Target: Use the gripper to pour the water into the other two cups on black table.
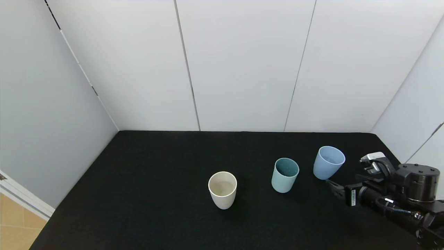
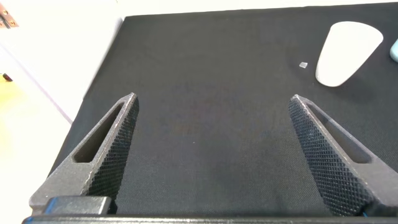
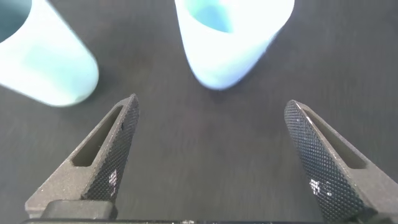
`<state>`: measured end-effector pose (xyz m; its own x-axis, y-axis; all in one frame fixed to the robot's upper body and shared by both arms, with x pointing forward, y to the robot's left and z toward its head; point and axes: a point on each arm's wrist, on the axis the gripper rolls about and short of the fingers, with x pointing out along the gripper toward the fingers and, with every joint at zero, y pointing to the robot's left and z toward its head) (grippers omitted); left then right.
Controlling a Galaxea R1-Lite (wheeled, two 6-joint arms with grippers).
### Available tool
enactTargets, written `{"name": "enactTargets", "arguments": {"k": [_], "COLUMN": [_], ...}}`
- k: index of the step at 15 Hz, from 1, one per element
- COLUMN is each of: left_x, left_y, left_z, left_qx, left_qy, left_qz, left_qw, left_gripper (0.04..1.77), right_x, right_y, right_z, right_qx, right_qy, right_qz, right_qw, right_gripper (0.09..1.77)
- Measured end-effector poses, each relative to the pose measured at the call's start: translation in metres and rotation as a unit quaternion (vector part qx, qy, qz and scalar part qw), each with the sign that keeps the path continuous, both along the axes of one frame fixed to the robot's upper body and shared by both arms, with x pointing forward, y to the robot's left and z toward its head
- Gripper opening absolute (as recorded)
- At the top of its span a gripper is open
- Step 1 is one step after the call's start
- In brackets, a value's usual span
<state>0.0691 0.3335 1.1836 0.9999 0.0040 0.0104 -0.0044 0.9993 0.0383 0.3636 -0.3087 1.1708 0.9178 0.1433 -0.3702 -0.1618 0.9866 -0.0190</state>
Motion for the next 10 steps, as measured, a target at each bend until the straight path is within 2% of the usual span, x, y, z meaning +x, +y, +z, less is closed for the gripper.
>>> {"name": "enactTargets", "arguments": {"k": [10], "left_x": [0.000], "left_y": [0.000], "left_z": [0.000], "left_qx": [0.000], "left_qy": [0.000], "left_qz": [0.000], "left_qw": [1.0000], "left_gripper": [1.72], "right_x": [0.048], "right_y": [0.002], "right_z": [-0.007], "right_qx": [0.002], "right_qy": [-0.022], "right_qz": [-0.006], "right_qw": [1.000], "right_gripper": [1.70]}}
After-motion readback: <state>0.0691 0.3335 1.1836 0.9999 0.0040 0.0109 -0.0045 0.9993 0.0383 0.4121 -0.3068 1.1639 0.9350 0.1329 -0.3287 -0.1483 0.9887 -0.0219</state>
